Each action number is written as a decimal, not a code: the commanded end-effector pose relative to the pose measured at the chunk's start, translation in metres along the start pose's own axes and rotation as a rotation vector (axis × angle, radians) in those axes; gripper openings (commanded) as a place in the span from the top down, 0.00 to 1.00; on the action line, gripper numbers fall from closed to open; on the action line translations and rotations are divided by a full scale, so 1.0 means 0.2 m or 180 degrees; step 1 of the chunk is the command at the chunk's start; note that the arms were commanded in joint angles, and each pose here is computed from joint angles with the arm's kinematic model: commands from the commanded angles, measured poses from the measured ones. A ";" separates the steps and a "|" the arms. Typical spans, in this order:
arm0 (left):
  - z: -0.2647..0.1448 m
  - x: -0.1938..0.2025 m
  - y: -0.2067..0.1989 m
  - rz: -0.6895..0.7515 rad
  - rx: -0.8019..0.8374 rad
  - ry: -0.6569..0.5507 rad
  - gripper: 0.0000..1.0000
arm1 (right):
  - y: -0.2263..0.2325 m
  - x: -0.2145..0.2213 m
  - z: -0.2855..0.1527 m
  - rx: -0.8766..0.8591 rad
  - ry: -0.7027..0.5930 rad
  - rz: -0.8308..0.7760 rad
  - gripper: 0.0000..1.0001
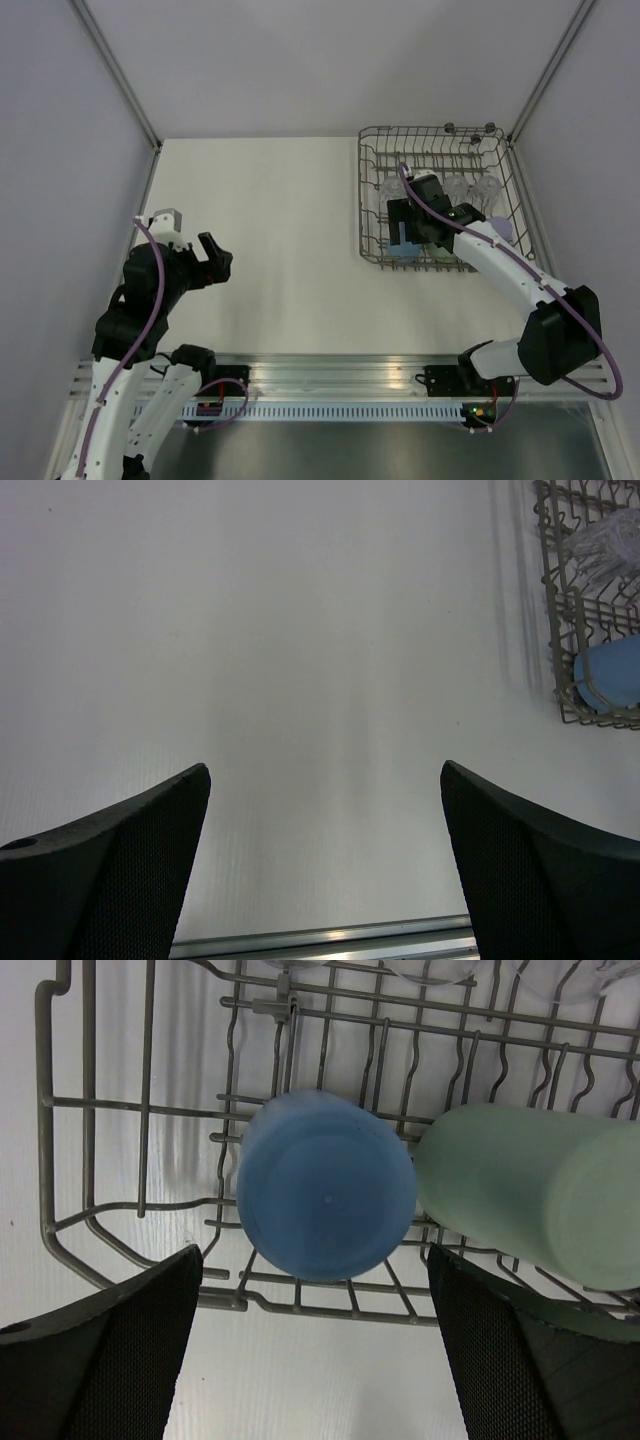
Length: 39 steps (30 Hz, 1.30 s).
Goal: Unload the cups from the dish rack
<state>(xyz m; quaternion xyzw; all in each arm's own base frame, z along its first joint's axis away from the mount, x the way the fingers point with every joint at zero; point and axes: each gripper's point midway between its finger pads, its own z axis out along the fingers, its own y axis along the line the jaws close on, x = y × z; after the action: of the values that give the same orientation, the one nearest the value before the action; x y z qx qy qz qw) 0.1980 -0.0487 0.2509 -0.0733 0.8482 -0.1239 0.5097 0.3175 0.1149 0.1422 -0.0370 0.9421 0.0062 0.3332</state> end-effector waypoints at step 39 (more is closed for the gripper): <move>0.00 -0.05 -0.09 -0.0078 0.0288 -0.0159 0.00 | -0.03 -0.39 -0.24 -0.0108 -0.0643 0.0045 0.52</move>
<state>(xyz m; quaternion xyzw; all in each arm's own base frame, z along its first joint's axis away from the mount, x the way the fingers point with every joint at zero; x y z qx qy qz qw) 0.2009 -0.0544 0.2486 -0.0658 0.8427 -0.1383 0.5161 0.3459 0.1125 0.1848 -0.0377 0.9232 0.0104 0.3824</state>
